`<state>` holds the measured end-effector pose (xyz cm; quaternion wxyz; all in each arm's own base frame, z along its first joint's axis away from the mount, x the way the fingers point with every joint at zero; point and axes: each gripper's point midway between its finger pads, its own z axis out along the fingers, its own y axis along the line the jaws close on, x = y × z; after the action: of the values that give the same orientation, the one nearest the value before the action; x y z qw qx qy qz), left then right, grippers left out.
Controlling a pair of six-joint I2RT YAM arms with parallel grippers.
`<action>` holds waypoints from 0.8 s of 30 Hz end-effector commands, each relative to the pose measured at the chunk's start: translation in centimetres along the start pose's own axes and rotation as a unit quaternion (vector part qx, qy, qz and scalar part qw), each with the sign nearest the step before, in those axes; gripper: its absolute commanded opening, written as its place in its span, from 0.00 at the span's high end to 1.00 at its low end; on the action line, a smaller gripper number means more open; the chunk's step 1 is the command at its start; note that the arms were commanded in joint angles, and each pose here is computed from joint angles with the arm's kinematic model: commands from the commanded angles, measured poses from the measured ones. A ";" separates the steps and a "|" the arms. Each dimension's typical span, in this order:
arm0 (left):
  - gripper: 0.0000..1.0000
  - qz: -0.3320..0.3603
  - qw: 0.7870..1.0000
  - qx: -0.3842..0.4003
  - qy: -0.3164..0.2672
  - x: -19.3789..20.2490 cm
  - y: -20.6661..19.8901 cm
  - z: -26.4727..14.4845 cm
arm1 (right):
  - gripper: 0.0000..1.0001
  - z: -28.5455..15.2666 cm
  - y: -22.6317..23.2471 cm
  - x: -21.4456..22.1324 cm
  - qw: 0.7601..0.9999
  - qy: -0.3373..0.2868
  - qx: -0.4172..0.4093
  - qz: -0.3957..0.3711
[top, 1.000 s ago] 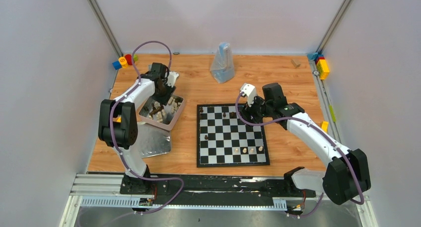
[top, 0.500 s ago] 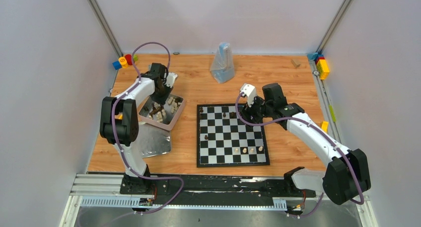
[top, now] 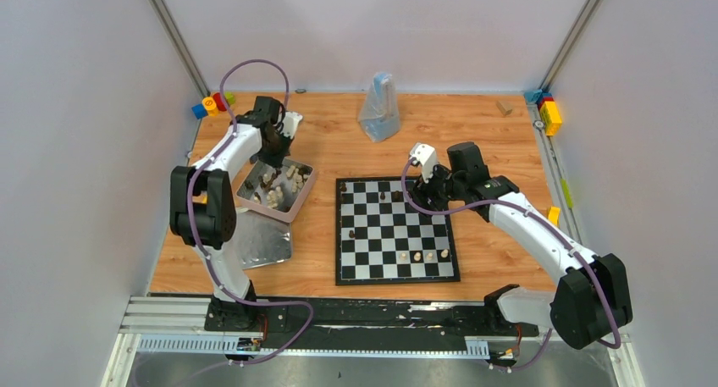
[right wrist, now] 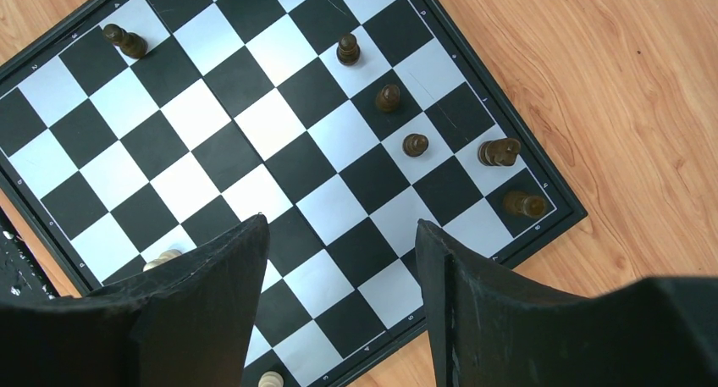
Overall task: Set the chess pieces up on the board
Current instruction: Pick up the chess piece from the storage box, then place the chess piece on the chessboard.
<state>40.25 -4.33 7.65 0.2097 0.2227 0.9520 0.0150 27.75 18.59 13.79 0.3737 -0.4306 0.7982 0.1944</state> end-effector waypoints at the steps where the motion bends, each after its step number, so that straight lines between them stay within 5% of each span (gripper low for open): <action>1: 0.90 -0.006 0.997 0.017 -0.071 -3.9 -0.1 -5.3 | 0.36 -0.3 -0.3 -0.9 1.000 -0.018 0.007 -0.010; 18: 0.90 0.046 0.988 0.060 -0.131 -7.9 -5.2 -11.2 | 0.36 -1.9 -3.0 -2.0 0.996 -0.040 0.074 0.009; 24: 0.90 0.103 0.975 0.103 -0.169 -10.2 -9.9 -12.9 | 0.37 -3.2 -6.2 -1.9 0.989 -0.047 0.133 0.051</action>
<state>39.78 -12.42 17.72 0.2891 0.2965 0.9081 -0.0621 30.10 15.70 14.95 0.4080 -0.3750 0.8193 0.1473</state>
